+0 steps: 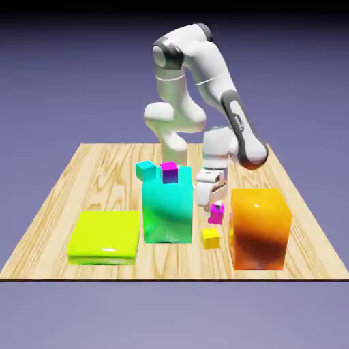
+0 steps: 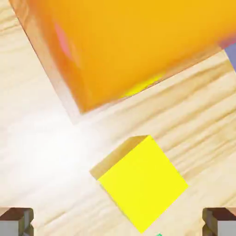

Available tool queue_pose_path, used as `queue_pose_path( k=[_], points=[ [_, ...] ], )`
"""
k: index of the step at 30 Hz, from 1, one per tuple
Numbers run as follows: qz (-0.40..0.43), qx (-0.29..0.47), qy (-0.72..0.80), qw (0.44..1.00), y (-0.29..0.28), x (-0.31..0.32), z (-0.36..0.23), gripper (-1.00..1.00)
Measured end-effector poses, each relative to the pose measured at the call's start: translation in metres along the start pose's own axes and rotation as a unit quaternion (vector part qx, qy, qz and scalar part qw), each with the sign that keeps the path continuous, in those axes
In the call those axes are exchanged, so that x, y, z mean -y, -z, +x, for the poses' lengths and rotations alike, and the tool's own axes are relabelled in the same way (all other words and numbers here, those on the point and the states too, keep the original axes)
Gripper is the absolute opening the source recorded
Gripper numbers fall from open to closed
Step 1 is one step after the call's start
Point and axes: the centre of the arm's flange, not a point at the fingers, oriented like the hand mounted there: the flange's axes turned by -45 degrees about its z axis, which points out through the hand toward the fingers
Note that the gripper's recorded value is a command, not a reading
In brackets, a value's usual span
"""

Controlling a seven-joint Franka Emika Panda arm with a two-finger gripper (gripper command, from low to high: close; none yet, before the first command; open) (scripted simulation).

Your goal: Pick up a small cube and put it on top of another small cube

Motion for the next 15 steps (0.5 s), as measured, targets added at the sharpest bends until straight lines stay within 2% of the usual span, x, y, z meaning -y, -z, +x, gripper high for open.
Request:
queue_pose_path(
  k=[7,15],
  points=[
    [0.093,0.042,0.080,0.992,0.008,0.060,-0.002,0.00],
    [0.094,0.042,0.080,0.991,-0.034,0.068,-0.006,0.00]
  ],
)
